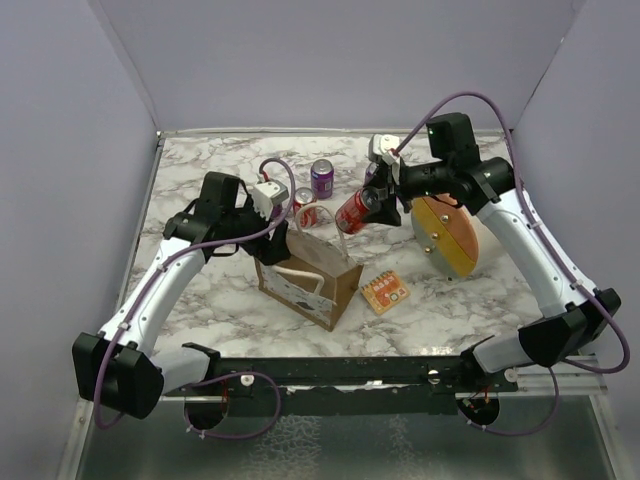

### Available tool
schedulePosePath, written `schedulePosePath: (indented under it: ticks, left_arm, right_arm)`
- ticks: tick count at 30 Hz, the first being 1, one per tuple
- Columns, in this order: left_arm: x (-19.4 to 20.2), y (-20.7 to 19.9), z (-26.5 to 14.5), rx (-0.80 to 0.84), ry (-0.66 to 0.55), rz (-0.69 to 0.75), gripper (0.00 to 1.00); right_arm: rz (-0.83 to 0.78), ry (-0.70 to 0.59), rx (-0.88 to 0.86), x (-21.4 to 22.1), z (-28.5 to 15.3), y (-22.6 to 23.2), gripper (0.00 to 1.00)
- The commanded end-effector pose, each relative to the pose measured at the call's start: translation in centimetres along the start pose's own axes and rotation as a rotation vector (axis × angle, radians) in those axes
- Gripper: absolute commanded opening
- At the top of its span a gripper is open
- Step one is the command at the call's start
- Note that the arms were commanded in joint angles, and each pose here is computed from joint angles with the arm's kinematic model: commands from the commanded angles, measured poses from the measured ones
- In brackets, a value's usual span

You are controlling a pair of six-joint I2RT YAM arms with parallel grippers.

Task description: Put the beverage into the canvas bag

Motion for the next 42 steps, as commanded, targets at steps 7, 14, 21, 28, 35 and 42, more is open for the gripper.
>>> schedulePosePath:
  ticks: [7, 14, 21, 28, 35, 42]
  left_arm:
    - [-2.4, 2.3, 1.6, -0.084, -0.088, 0.111, 0.74]
    - [-4.0, 3.3, 3.4, -0.021, -0.106, 0.179, 0.75]
    - [-5.1, 3.9, 4.5, 0.084, -0.09, 0.336, 0.78]
    - [-4.3, 3.7, 5.9, 0.238, -0.016, 0.412, 0.78]
    - [-4.1, 4.0, 6.9, 0.258, 0.005, 0.416, 0.6]
    - [-4.2, 3.9, 7.1, 0.19, -0.061, 0.312, 0.27]
  right_arm:
    - [-0.124, -0.053, -0.179, -3.1, 2.6, 5.3, 0.18]
    - [-0.1, -0.045, -0.248, -1.4, 4.9, 6.3, 0.16]
    - [-0.091, -0.064, -0.247, -1.0, 4.8, 6.8, 0.15]
    - [-0.089, -0.054, -0.2, -1.1, 4.6, 6.6, 0.15]
    - [-0.093, -0.051, -0.153, -1.7, 4.2, 6.1, 0.14]
    - [-0.105, -0.033, -0.113, -2.0, 3.6, 6.1, 0.14]
Point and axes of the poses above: each gripper's point midway between its finger pads, its own z axis out along the fingers, its own y axis along the line the jaws close on, x = y × z, the point moved 10 cm from there along -z, back along the fingers, and after that the axes turned 5 degrees about -z, right-handed, at the moved point
